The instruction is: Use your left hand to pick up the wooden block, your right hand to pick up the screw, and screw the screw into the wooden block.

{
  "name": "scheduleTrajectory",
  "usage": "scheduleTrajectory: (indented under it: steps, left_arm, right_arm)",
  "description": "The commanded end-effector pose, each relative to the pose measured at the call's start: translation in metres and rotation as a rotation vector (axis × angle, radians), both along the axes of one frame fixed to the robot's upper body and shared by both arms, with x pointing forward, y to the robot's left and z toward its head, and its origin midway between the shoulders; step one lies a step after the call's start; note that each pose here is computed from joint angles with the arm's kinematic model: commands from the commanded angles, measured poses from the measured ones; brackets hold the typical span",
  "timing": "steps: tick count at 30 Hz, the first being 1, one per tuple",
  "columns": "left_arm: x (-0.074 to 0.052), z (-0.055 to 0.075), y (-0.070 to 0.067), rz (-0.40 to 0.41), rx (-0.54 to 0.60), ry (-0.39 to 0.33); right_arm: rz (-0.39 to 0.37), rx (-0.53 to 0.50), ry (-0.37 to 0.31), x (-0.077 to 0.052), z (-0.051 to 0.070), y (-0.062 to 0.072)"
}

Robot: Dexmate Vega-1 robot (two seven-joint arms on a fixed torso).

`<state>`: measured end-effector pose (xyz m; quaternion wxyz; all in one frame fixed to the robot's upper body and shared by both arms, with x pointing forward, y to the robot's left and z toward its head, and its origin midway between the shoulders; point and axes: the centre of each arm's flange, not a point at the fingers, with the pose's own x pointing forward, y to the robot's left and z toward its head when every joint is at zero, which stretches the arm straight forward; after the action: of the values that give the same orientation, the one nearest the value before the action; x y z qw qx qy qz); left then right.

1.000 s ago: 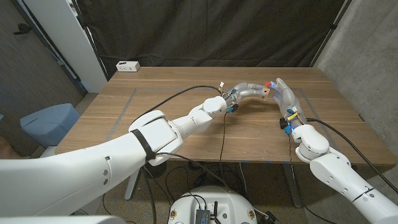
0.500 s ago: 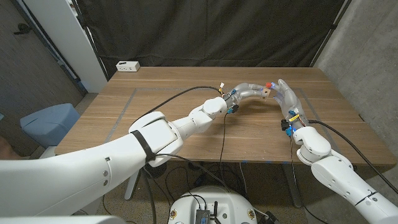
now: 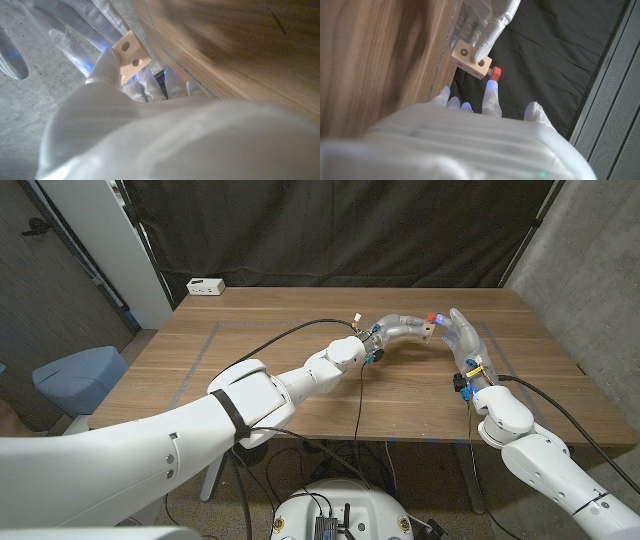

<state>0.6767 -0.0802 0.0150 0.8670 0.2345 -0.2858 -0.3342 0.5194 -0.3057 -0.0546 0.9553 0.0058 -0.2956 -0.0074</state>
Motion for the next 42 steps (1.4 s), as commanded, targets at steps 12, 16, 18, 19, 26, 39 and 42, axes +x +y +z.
scheduleTrajectory:
  steps: [12, 16, 18, 19, 26, 39, 42]
  left_arm:
    - [0.0011, 0.0002, 0.0001, 0.004, 0.001, 0.009]
    - [0.0014, 0.0007, 0.0002, 0.005, 0.002, 0.010]
    - [0.0014, 0.0010, 0.0002, 0.005, 0.004, 0.010]
    - [0.0014, 0.0011, 0.0002, 0.005, 0.004, 0.010]
    - [0.0017, 0.0022, 0.0000, 0.006, 0.006, 0.011]
    - [0.0018, 0.0033, -0.0002, 0.008, 0.006, 0.010]
    - [0.0018, 0.0032, 0.0000, 0.007, 0.007, 0.009]
  right_arm:
    - [0.016, -0.007, -0.005, -0.0031, -0.0018, 0.0004]
    - [0.027, -0.012, -0.009, -0.0030, -0.0016, 0.0007]
    - [0.033, -0.014, -0.011, -0.0029, -0.0014, 0.0009]
    - [0.036, -0.015, -0.013, -0.0029, -0.0014, 0.0009]
    - [0.029, -0.005, -0.015, -0.0045, -0.0020, -0.0014]
    - [-0.009, 0.015, -0.011, -0.0045, -0.0013, -0.0051]
    - [-0.014, 0.018, -0.011, -0.0042, -0.0011, -0.0053]
